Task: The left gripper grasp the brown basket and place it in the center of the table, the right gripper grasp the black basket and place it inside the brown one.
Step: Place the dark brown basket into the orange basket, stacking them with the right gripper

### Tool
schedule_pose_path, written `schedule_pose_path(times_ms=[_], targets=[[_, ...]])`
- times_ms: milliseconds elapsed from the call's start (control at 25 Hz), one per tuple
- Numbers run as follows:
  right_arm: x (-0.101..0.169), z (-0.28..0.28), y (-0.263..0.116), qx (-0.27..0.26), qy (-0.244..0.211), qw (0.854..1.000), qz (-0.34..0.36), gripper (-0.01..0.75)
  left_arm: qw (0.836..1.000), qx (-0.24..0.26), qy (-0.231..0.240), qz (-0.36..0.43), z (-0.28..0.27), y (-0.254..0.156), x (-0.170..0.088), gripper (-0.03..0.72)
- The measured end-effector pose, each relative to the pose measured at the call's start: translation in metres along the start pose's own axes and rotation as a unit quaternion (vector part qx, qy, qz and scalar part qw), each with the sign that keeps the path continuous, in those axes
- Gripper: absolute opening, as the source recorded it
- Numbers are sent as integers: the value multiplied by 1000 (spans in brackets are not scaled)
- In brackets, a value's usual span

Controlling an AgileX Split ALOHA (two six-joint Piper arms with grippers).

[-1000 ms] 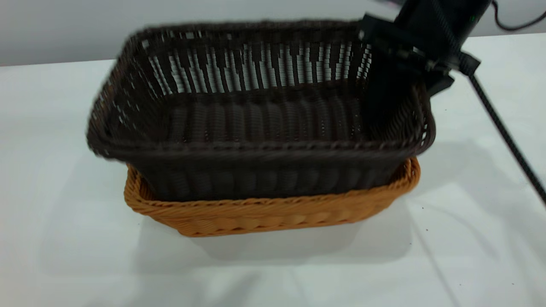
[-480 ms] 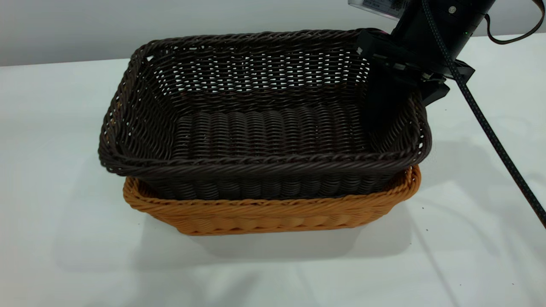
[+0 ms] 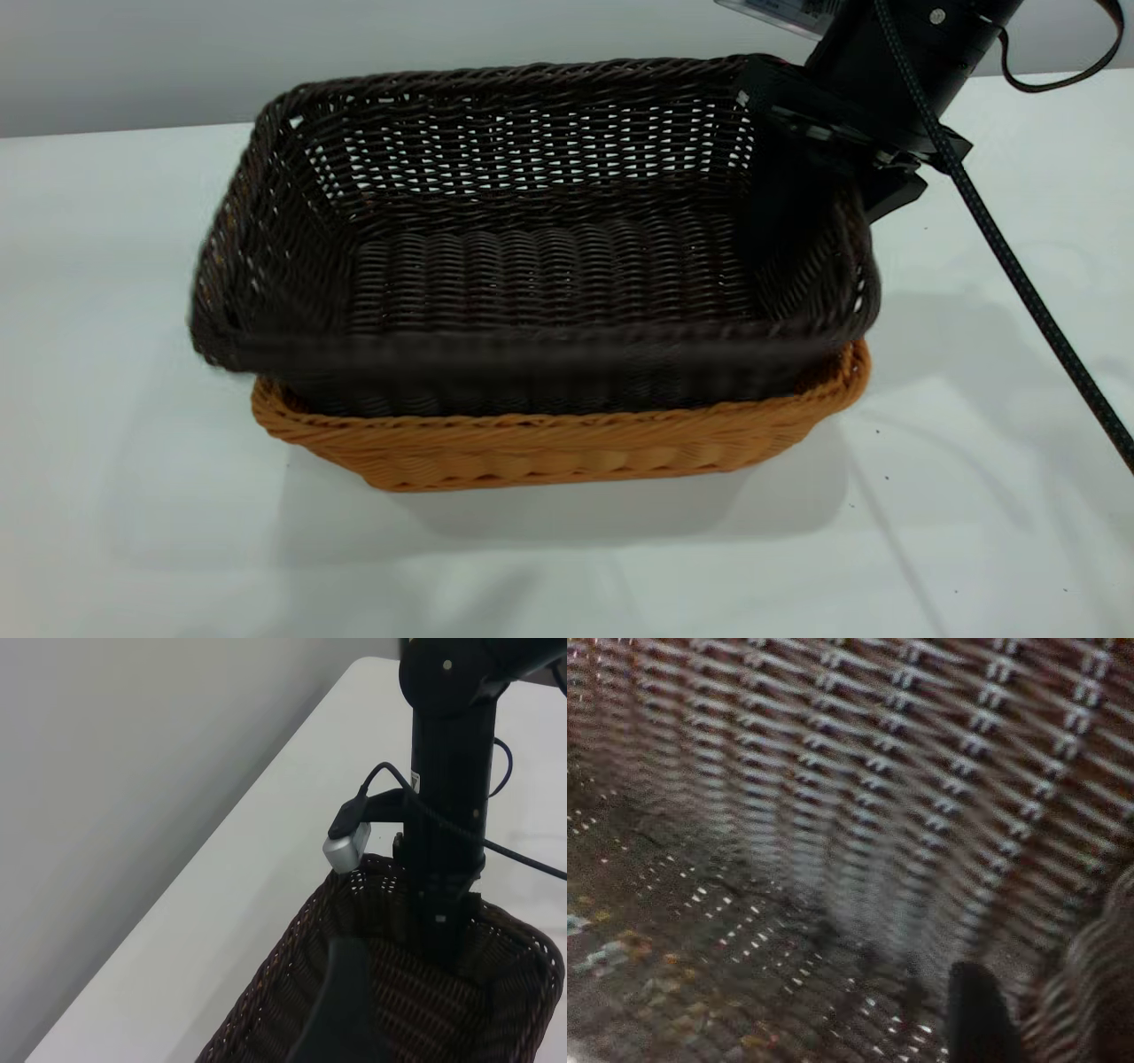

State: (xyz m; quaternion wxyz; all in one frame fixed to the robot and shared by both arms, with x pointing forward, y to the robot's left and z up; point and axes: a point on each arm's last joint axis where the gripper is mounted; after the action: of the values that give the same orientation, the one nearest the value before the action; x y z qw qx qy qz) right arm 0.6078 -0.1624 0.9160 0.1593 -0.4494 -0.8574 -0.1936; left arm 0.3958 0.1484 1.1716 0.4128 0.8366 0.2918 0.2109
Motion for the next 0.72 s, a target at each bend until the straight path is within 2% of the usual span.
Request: schedule_pose_path(times_ms=[120, 240, 480, 720], targets=[[1, 0, -1, 7, 4, 1000, -1, 459, 1000, 3, 0, -1, 0, -1, 0, 542], [1, 0, -2, 12, 5, 1000, 0, 512, 1000, 4, -1, -1, 0, -1, 0, 542], [1, -13, -6, 28, -36, 999, -17, 529, 1000, 12, -2, -1, 0, -2, 0, 542], [12, -39, -4, 3, -64, 997, -31, 528, 1000, 12, -2, 0, 0, -2, 0, 542]])
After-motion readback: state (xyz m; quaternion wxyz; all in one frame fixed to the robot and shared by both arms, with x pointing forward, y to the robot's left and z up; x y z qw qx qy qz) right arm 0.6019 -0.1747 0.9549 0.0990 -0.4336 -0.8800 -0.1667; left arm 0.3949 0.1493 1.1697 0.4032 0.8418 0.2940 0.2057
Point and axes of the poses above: a point on each arm's last joint axis where the gripper is mounted, z pointing out along that axis toward the gripper, x along the wrist's bending axis when the last joint is at zero, y = z × x, and after that the axes turned 14 degrees about -z, right-handed
